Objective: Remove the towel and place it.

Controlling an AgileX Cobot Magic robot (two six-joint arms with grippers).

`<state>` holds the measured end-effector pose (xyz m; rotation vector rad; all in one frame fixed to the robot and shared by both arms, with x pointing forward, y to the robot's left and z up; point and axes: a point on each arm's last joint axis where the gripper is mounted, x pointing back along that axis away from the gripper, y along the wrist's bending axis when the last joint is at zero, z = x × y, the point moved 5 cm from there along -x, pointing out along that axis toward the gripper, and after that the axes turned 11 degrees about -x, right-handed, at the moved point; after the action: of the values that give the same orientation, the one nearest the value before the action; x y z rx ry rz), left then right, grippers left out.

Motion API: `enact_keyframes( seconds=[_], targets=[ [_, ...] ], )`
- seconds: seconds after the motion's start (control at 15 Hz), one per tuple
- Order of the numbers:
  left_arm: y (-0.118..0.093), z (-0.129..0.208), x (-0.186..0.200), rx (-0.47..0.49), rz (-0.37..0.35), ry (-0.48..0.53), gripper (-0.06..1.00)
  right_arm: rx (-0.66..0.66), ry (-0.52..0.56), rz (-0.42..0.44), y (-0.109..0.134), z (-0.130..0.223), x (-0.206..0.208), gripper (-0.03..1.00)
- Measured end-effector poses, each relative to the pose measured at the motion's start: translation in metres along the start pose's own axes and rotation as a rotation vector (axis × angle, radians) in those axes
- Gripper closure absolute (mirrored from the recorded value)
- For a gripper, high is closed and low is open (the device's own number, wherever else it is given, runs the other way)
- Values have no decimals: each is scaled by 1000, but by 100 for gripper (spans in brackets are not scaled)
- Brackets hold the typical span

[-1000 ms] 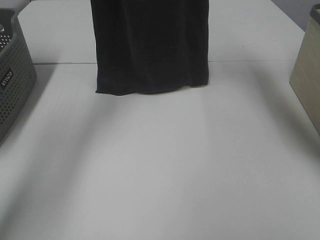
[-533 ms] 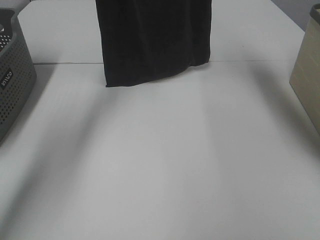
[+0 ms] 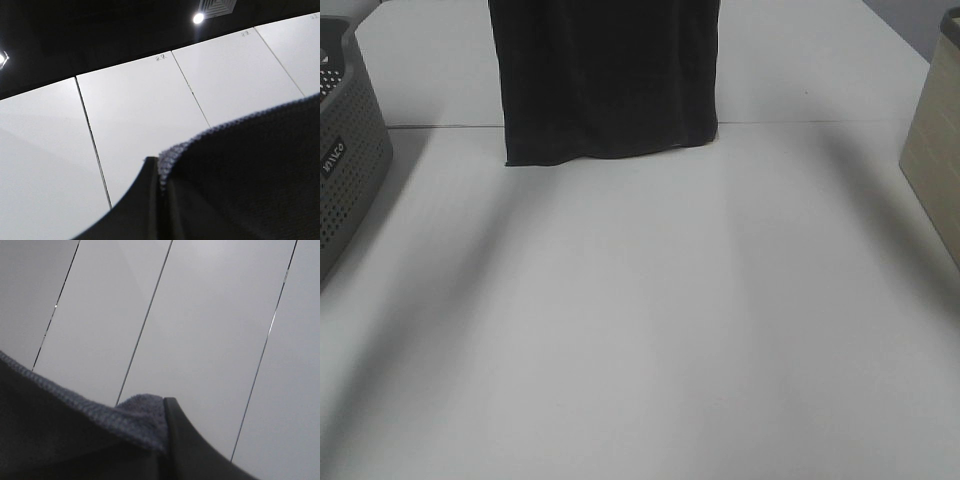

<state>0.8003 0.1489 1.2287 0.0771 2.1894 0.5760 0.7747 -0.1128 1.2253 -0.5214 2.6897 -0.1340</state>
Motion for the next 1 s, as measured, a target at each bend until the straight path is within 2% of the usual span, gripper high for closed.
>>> enact_keyframes(
  seconds=[0.33,0.6,0.67,0.73,0.87,0.93,1.0],
  targets=[
    [-1,-1,0,7,5,-5,94,15,-37,-14,2,-3,0,96],
    [-3,3,0,28,18,24,94,17,24,7,-1,5,0,96],
    [-5,6,0,40,33,47,94,12,47,16,-2,8,0,96],
    [-11,16,1,66,75,114,94,-22,123,45,-6,19,1,96],
    [-17,27,4,102,114,199,94,-81,256,110,-14,32,6,96],
    [-18,30,4,107,123,228,94,-95,286,126,-16,34,8,96],
    [-21,36,6,107,145,302,94,-138,341,161,-21,32,13,96]
  ],
)
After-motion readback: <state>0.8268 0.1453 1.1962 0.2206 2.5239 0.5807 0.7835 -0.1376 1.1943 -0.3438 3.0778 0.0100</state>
